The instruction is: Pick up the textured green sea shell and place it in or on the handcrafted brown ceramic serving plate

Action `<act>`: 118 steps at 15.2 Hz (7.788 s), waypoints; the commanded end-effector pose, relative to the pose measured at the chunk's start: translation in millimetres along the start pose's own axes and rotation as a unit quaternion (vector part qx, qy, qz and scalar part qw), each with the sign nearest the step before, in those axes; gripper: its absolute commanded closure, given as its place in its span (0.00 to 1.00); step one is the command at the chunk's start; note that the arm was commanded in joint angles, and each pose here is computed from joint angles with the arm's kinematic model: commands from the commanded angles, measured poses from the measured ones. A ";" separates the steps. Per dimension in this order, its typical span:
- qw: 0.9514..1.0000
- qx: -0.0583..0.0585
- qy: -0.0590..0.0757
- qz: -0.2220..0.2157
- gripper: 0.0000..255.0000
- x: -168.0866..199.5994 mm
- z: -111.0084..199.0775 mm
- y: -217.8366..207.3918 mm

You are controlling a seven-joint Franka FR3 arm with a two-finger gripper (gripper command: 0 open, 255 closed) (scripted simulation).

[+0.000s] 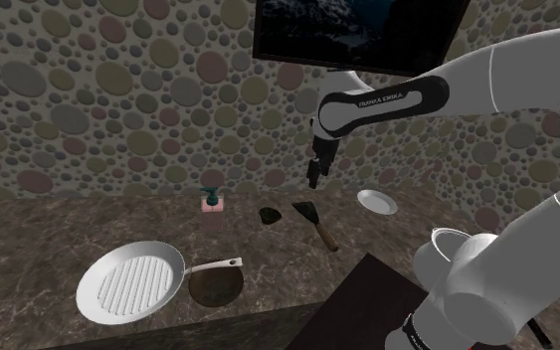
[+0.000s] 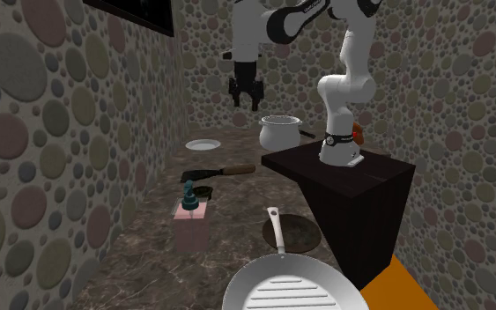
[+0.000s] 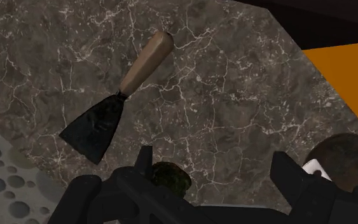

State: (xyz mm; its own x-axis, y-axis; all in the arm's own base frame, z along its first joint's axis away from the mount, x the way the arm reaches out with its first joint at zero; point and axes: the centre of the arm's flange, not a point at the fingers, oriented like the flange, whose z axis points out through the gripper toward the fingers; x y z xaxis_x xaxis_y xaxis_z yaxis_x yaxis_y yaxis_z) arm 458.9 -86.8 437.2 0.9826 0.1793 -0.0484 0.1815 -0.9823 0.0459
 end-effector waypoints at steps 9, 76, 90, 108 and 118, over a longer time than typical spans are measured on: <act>1.000 0.015 0.012 -0.010 0.00 86.6 90.2 43.3; 0.971 0.088 0.031 -0.222 1.00 161.5 308.2 81.8; 0.971 0.088 0.031 -0.222 0.00 159.8 265.8 82.3; 0.853 -0.172 0.038 -0.491 0.00 152.6 291.8 -14.7; 0.853 -0.172 0.038 -0.491 1.00 152.5 291.7 -14.7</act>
State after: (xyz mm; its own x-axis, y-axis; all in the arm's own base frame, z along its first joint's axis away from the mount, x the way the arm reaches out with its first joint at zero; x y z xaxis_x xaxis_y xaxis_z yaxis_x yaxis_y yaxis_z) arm 594.8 -60.7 138.3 0.3475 0.9226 -0.1673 0.9067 -0.2851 0.3108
